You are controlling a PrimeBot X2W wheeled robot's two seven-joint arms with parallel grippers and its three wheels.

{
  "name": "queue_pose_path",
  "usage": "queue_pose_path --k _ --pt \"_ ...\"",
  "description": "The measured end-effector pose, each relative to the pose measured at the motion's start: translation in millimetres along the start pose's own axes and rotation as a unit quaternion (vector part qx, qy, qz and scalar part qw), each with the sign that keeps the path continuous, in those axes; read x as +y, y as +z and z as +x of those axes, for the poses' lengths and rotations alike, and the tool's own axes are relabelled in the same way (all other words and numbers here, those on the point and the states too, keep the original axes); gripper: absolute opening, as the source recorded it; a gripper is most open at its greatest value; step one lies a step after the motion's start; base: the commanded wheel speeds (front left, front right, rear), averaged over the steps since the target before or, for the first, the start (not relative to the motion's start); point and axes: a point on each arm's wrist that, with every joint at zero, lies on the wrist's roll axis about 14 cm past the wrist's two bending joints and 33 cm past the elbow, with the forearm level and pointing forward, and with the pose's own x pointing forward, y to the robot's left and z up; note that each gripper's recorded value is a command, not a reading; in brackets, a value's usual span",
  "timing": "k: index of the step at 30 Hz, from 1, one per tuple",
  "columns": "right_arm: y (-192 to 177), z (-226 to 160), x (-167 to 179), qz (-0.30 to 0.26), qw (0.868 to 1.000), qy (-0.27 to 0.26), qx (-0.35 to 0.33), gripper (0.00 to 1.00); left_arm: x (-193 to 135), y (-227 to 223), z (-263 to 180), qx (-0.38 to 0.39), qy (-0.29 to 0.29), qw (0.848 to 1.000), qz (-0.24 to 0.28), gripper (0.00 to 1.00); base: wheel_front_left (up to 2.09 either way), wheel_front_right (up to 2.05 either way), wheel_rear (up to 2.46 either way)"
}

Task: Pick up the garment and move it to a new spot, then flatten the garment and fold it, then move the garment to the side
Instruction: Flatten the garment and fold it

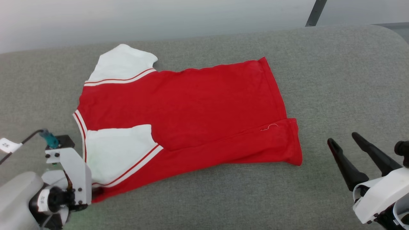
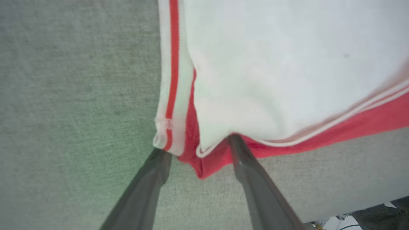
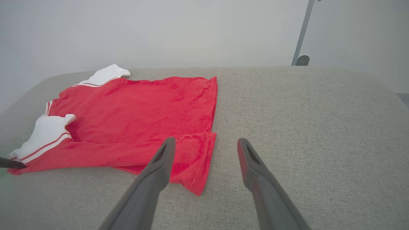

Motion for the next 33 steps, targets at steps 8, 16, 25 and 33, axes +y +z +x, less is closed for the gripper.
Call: queue_pose_path --k 8,16,25,33 --pt "-18 2 7 0.000 0.998 0.024 0.065 1.00 2 2 2 -0.007 -0.007 1.000 -0.007 0.00 0.00 0.00 0.00" --pt "-51 3 6 -0.012 0.985 0.033 0.168 1.00 -6 2 2 -0.022 -0.018 1.000 -0.010 0.00 0.00 0.00 0.00" --pt "-71 34 4 -0.028 0.971 0.042 0.232 1.00 -12 6 4 -0.032 -0.026 0.999 -0.010 0.00 0.00 0.00 0.00" --pt "-106 58 11 -0.020 0.953 0.056 0.299 1.00 -15 13 7 -0.042 -0.041 0.998 -0.011 0.00 0.00 0.00 0.00"
